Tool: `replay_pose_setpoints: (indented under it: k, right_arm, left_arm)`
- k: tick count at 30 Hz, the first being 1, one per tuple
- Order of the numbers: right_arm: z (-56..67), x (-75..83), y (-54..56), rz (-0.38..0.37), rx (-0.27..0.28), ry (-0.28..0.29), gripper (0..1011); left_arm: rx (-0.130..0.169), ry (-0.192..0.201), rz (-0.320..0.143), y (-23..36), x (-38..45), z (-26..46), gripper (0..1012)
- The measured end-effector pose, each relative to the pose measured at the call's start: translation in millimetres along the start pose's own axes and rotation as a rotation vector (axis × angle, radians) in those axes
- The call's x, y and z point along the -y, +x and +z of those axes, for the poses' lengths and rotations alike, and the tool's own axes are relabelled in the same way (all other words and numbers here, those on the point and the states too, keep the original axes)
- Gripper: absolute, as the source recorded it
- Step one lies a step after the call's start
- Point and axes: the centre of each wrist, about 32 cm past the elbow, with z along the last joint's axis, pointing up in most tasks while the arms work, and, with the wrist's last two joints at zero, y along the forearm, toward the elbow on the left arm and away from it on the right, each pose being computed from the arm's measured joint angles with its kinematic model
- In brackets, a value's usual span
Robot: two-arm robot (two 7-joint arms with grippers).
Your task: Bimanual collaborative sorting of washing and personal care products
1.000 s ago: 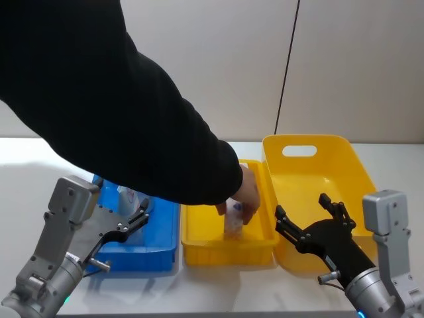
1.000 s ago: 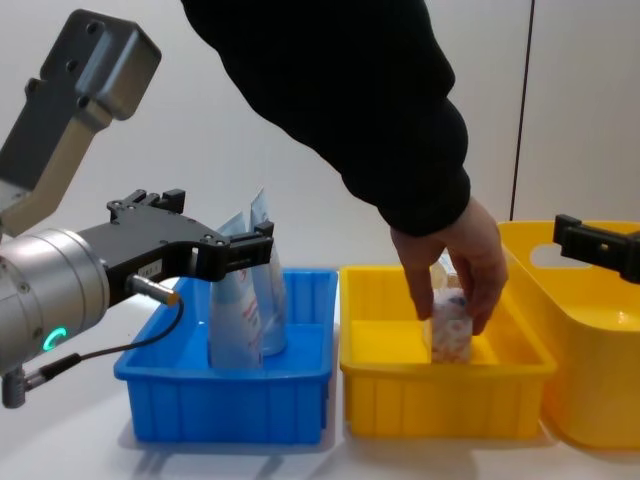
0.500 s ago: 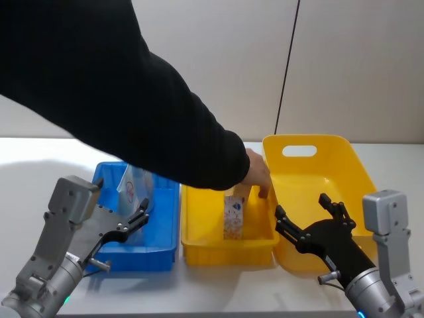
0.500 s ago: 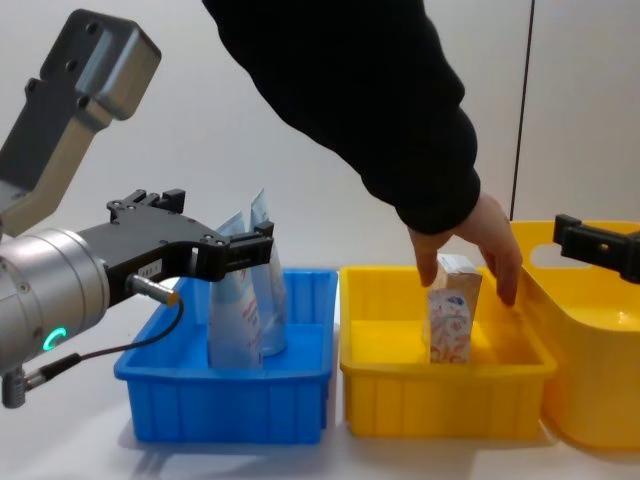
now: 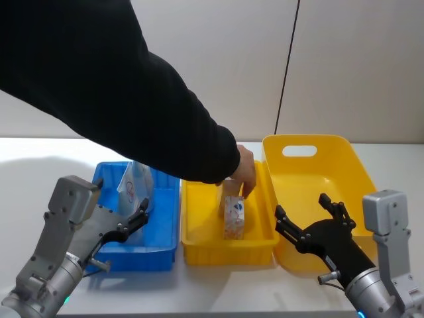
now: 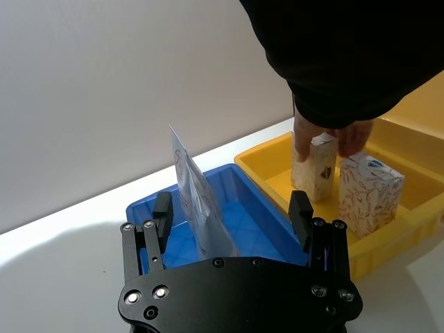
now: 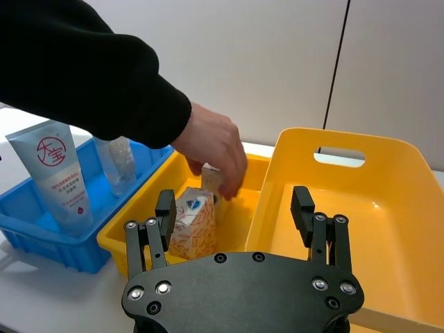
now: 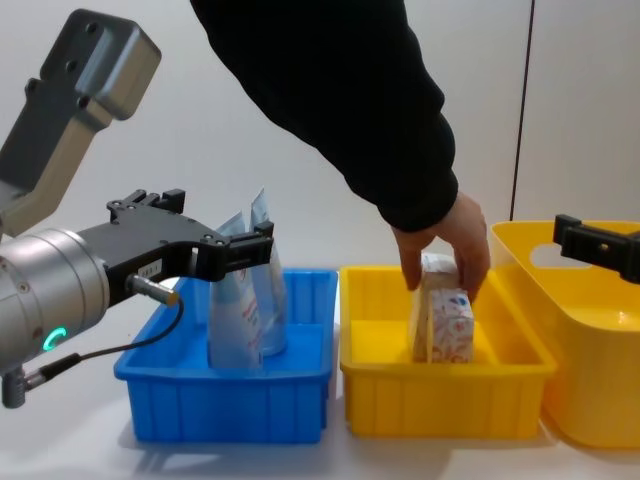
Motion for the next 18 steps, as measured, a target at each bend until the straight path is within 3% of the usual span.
replay_pose_setpoints:
  k: [18]
  right_arm:
    - [0.0, 0.0, 0.0, 0.0, 0.0, 0.0, 1003]
  left_arm:
    - [0.0, 0.0, 0.0, 0.0, 0.0, 0.0, 1002]
